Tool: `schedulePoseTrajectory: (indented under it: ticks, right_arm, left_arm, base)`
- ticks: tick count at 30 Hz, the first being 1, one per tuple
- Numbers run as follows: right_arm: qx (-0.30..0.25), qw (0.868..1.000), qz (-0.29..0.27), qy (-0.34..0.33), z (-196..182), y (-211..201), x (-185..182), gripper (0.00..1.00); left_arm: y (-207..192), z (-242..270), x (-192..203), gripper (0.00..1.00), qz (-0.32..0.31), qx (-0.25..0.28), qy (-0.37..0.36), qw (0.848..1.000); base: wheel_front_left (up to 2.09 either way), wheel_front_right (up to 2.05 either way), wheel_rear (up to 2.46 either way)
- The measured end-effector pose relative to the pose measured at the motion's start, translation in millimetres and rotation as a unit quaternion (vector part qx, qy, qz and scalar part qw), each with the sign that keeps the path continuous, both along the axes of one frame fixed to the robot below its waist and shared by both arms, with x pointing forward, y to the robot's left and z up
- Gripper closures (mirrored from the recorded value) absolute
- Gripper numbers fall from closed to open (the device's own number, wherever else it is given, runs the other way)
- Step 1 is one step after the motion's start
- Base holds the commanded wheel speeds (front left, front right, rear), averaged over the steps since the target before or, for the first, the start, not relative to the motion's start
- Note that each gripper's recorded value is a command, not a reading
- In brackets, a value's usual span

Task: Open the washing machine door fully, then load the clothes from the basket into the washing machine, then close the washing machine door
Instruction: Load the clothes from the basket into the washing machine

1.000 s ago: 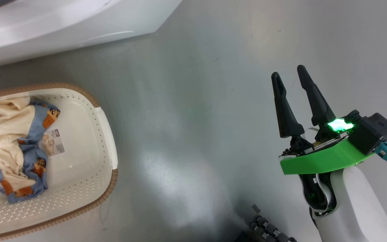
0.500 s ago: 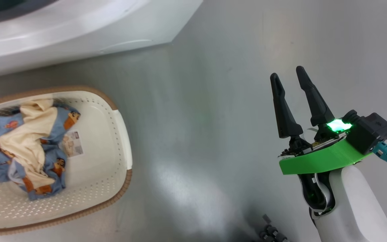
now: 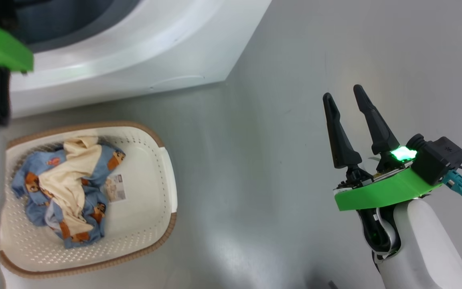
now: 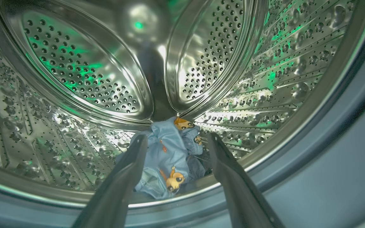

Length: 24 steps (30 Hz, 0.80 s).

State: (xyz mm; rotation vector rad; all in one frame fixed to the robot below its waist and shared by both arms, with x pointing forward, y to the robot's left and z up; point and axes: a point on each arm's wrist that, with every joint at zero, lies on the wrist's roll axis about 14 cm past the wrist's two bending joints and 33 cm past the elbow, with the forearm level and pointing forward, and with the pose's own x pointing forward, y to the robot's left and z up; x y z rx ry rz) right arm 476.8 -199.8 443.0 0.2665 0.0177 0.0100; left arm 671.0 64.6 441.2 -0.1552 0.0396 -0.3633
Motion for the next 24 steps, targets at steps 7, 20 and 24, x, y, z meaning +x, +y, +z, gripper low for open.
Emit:
schedulePoseTrajectory:
  ticks: [7,20,24]
  right_arm:
    - [-0.004,1.000,0.006,-0.020,20.5,0.3,-5.0,0.00]
    - [-0.004,0.999,0.019,-0.045,51.4,3.4,-32.6,0.00]
    - [-0.003,0.998,0.024,-0.050,58.4,6.3,-45.1,0.00]
  left_arm:
    - [10.7,9.9,-32.9,0.00,0.004,-0.012,-0.003,1.000]
    - [40.4,35.4,-118.8,0.00,0.033,-0.018,-0.013,0.999]
    - [50.1,39.6,-152.5,0.00,0.047,-0.025,-0.011,0.999]
  base:
    - [0.00,0.00,0.00]
    - [0.00,0.00,0.00]
    - [0.00,0.00,0.00]
